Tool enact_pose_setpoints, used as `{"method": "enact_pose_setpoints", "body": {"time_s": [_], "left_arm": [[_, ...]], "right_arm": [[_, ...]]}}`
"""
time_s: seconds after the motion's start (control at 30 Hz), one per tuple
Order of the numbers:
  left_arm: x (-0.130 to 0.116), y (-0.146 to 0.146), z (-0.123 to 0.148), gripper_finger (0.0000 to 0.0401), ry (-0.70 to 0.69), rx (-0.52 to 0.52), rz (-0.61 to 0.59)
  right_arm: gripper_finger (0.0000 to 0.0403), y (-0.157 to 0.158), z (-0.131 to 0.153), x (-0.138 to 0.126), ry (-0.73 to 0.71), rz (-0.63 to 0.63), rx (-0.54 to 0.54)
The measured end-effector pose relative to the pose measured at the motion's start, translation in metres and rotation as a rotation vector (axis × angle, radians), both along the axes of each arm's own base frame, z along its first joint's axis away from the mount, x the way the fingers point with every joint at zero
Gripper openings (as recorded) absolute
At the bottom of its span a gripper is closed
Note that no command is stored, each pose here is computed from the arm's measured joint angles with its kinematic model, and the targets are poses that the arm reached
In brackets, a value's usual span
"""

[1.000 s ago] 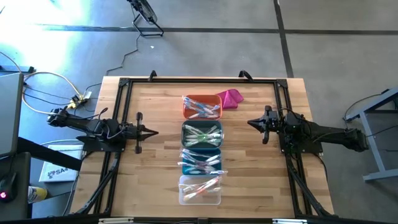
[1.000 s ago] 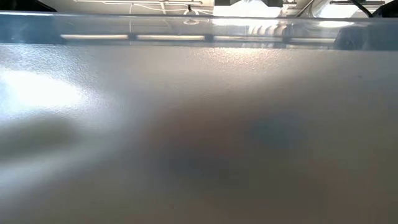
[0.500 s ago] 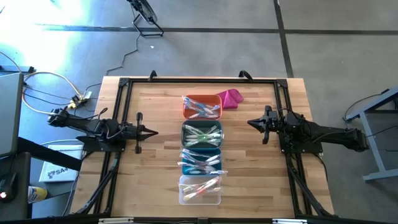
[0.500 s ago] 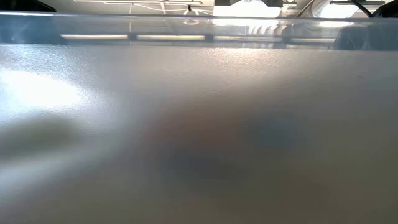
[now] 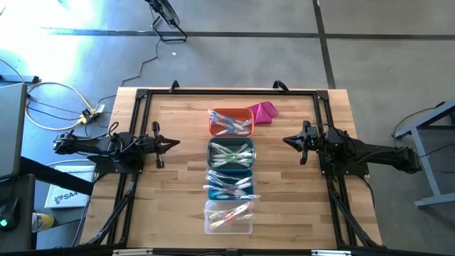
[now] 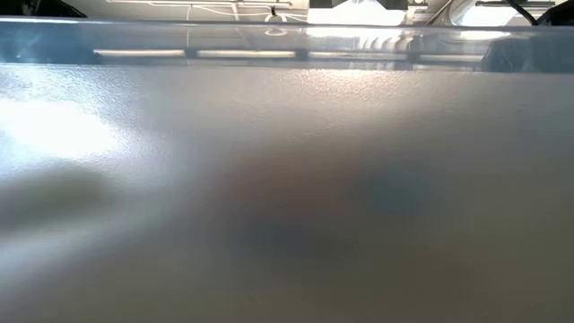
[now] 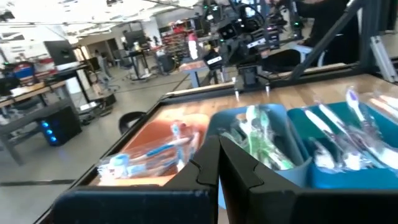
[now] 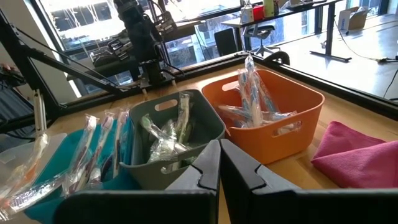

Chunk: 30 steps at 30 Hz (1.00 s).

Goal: Pick & Place Toothbrushes
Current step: Return to Home Position

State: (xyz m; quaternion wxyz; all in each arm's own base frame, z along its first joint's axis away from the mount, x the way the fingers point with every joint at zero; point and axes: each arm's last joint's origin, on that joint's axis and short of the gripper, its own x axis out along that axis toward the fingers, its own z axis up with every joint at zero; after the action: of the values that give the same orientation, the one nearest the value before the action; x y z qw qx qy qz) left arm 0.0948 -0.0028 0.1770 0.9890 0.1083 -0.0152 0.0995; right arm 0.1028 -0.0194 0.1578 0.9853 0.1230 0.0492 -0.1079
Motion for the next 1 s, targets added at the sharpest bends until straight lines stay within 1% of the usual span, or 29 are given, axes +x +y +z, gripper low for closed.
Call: {"method": "enact_pose_setpoints", "body": {"time_s": [0.17, 0.33, 0.77, 1.0], "left_arm": [[-0.0001, 0.0055, 0.0013, 0.0001, -0.014, -0.001, 0.056], [-0.0001, 0.0076, 0.0012, 0.0001, -0.012, -0.001, 0.078], [-0.0002, 0.0074, 0.0006, 0.0001, -0.002, 0.001, 0.074], [0.0003, 0.0055, 0.0002, 0.0001, 0.004, 0.005, 0.006]], "right_arm": [[0.0003, 0.0, 0.0, 0.0, 0.0, 0.0, 0.0], [0.0003, 0.0, 0.0001, 0.0, -0.001, 0.0, 0.0], [0.0003, 0.0, 0.0001, 0.0, -0.001, 0.0, 0.0], [0.0003, 0.0, 0.0001, 0.0, -0.001, 0.001, 0.0]]}}
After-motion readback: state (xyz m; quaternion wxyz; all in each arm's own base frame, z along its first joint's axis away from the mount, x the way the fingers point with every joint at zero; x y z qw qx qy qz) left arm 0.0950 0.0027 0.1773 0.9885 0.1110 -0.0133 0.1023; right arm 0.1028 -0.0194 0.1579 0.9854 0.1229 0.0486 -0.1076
